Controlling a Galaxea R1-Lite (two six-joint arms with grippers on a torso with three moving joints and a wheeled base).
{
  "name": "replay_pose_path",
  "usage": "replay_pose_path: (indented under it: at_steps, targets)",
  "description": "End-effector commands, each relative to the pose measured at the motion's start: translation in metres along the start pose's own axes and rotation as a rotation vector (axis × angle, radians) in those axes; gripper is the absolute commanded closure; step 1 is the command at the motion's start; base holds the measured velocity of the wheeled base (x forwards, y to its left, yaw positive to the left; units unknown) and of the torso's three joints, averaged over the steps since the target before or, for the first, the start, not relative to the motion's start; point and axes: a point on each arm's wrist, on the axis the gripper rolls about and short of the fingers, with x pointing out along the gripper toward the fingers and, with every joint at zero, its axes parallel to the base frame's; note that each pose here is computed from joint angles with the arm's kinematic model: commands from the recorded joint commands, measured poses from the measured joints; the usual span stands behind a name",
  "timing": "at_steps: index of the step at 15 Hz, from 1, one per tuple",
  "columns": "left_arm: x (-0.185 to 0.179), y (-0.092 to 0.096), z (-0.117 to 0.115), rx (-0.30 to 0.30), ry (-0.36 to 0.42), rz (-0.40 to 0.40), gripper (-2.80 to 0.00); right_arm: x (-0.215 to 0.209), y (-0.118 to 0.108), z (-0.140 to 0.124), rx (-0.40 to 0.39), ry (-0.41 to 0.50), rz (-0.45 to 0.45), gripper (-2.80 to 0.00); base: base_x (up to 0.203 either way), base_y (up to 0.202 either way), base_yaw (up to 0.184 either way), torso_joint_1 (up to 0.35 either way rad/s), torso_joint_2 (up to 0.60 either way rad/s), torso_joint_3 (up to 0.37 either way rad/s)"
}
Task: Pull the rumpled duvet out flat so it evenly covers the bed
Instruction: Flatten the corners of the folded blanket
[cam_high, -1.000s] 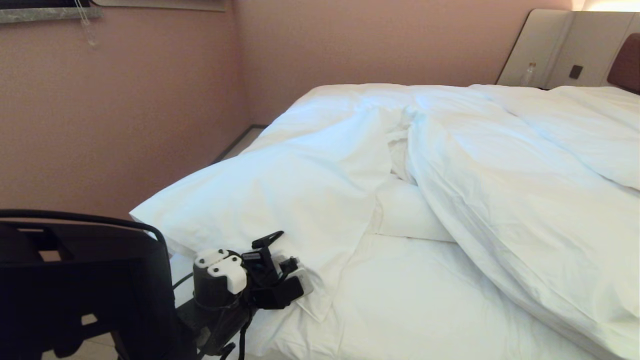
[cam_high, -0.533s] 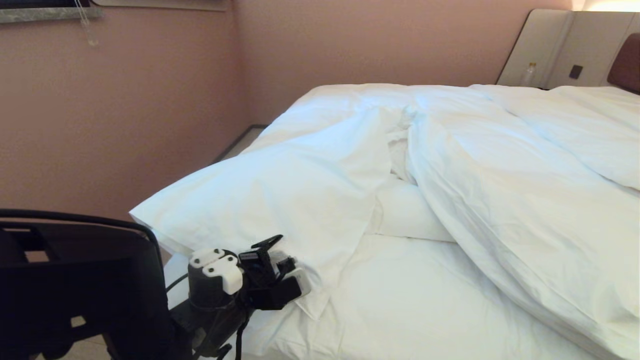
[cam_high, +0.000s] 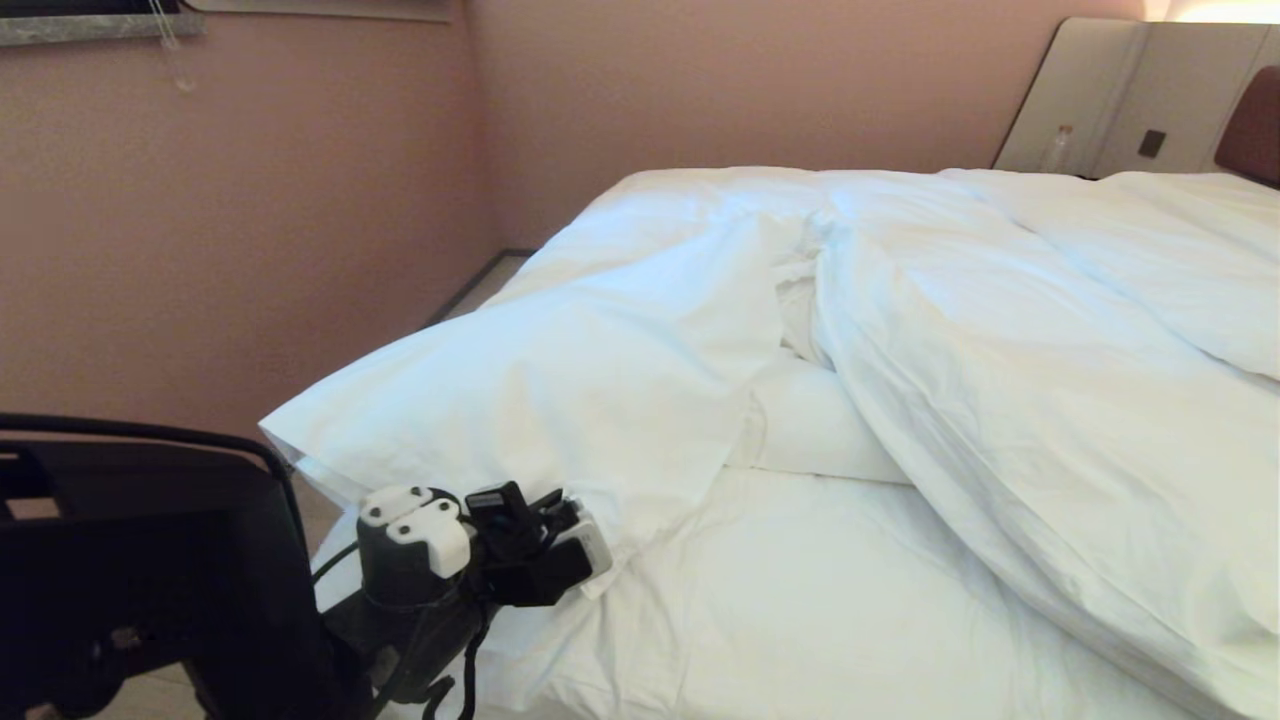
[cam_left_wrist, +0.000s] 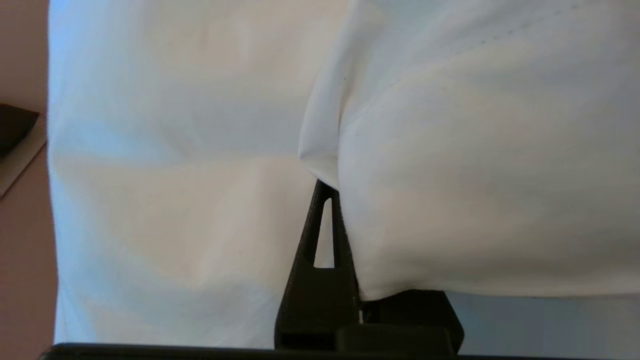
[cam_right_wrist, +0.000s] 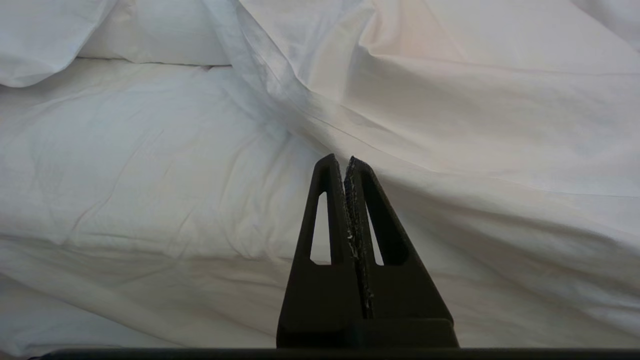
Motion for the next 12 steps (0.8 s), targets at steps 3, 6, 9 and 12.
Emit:
replay_pose_path:
  at_steps: [3, 6, 9, 12]
  targets:
    - [-0.005, 0.011, 0.006, -0.002, -0.037, 0.062, 0.0, 0.0, 0.0, 0.0, 0.0, 0.0, 0.0, 0.0, 0.0, 0.0, 0.0, 0.0, 0.0, 0.0]
    - [-0.008, 0.017, 0.007, -0.005, -0.042, 0.078, 0.0, 0.0, 0.0, 0.0, 0.0, -0.001, 0.0, 0.0, 0.0, 0.0, 0.0, 0.0, 0.0, 0.0]
    - [-0.013, 0.029, 0.005, -0.01, -0.039, 0.119, 0.0, 0.0, 0.0, 0.0, 0.0, 0.001, 0.001, 0.0, 0.0, 0.0, 0.0, 0.0, 0.0, 0.0]
    - [-0.033, 0.069, 0.003, -0.043, -0.042, 0.265, 0.0, 0.0, 0.0, 0.0, 0.0, 0.0, 0.0, 0.0, 0.0, 0.0, 0.0, 0.0, 0.0, 0.0]
